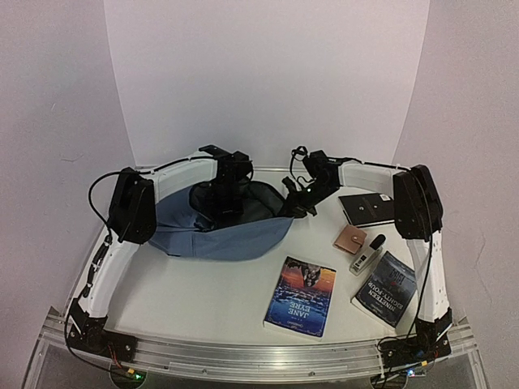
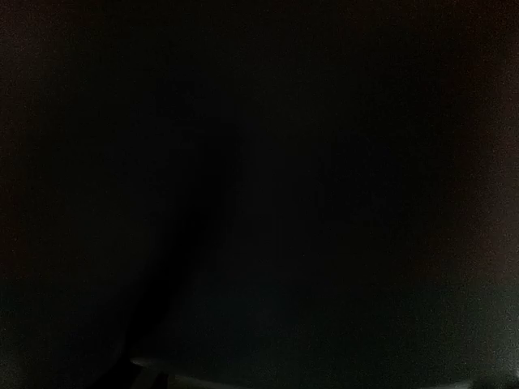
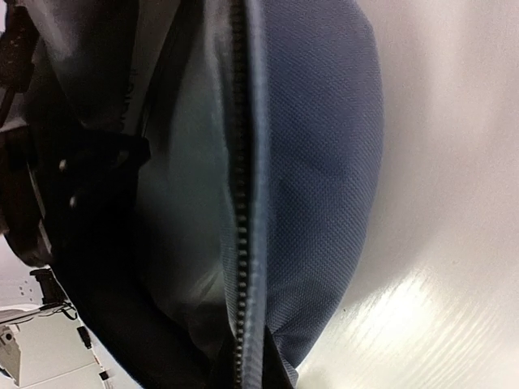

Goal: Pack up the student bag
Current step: Adjust the student bag at the center of the board.

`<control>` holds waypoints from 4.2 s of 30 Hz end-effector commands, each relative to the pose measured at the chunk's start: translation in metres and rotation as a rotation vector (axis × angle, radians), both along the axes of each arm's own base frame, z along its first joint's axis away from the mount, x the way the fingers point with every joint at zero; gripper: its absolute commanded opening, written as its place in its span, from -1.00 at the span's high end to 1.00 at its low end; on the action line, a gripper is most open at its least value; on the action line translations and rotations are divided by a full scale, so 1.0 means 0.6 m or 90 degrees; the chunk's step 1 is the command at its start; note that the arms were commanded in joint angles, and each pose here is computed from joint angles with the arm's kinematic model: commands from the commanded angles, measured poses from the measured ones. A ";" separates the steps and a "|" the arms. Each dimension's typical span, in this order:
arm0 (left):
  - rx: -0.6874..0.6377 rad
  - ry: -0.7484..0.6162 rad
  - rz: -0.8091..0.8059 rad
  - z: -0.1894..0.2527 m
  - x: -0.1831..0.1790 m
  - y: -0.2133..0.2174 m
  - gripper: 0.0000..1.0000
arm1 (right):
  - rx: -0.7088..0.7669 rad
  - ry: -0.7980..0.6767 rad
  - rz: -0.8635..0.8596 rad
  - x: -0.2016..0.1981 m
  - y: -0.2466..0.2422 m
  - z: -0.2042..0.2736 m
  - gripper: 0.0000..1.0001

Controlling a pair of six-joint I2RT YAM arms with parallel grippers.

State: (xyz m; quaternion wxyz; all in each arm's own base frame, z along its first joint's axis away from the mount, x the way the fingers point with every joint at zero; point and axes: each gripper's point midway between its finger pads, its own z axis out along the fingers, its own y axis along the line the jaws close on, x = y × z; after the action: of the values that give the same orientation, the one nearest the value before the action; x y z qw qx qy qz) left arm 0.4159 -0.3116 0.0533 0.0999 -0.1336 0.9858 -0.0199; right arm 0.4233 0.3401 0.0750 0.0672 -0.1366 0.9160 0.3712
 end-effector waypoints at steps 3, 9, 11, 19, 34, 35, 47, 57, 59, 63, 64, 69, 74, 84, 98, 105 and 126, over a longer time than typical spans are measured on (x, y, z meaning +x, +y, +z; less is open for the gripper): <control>0.157 -0.016 0.159 0.064 -0.006 0.171 -0.21 | -0.040 -0.057 -0.028 0.013 -0.050 0.040 1.00; -0.047 -0.127 0.034 0.112 0.054 0.049 -0.08 | -0.016 -0.048 -0.014 0.011 -0.042 0.042 1.00; -0.121 -0.170 -0.016 0.151 0.066 -0.002 -0.07 | -0.002 -0.043 -0.005 0.009 -0.032 0.045 1.00; -0.199 -0.218 -0.038 0.246 0.072 -0.011 -0.31 | 0.012 -0.035 0.013 0.001 -0.015 0.043 1.00; -0.167 -0.131 -0.064 0.190 0.080 0.060 -0.50 | 0.009 -0.028 0.017 -0.006 -0.017 0.035 1.00; -0.164 -0.117 -0.076 0.181 0.080 0.057 -0.49 | 0.008 -0.028 0.016 -0.006 -0.018 0.034 1.00; -0.180 -0.080 -0.106 0.141 0.083 0.036 -0.17 | 0.006 -0.022 0.016 -0.009 -0.019 0.030 1.00; -0.252 -0.173 0.000 0.246 0.083 0.094 1.00 | -0.070 -0.031 -0.010 -0.001 -0.055 -0.019 1.00; -0.241 -0.168 0.057 0.232 0.073 0.146 1.00 | -0.085 -0.031 -0.016 0.001 -0.064 -0.028 1.00; -0.236 -0.143 0.149 0.186 0.043 0.227 1.00 | -0.112 -0.038 -0.025 0.006 -0.081 -0.041 1.00; -0.238 -0.139 0.162 0.177 0.037 0.238 1.00 | -0.118 -0.039 -0.027 0.007 -0.085 -0.044 1.00; -0.191 -0.086 0.170 0.113 0.021 0.270 1.00 | -0.127 -0.036 -0.028 0.006 -0.090 -0.052 1.00; -0.154 -0.063 0.153 0.088 0.037 0.273 0.88 | -0.089 -0.026 -0.014 0.004 -0.073 -0.041 0.99; -0.088 -0.051 0.123 0.111 0.054 0.288 0.11 | -0.008 -0.086 0.015 0.013 -0.044 0.064 -0.29; -0.224 -0.266 -0.177 0.376 0.056 0.048 -0.25 | -0.016 -0.121 0.032 0.024 -0.044 0.074 -0.59; -0.281 -0.192 -0.240 0.273 0.052 -0.110 -0.04 | -0.005 -0.082 0.023 0.038 -0.029 0.039 -0.48; 0.012 -0.156 0.025 0.075 0.125 0.072 -0.20 | 0.036 -0.045 0.055 -0.027 0.002 0.054 1.00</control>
State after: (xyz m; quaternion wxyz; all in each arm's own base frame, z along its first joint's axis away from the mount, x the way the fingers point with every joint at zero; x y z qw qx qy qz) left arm 0.4701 -0.3407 0.0691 0.1676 -0.0595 0.9782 -0.1069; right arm 0.4120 0.3445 0.0722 0.0599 -0.1732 0.9028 0.3890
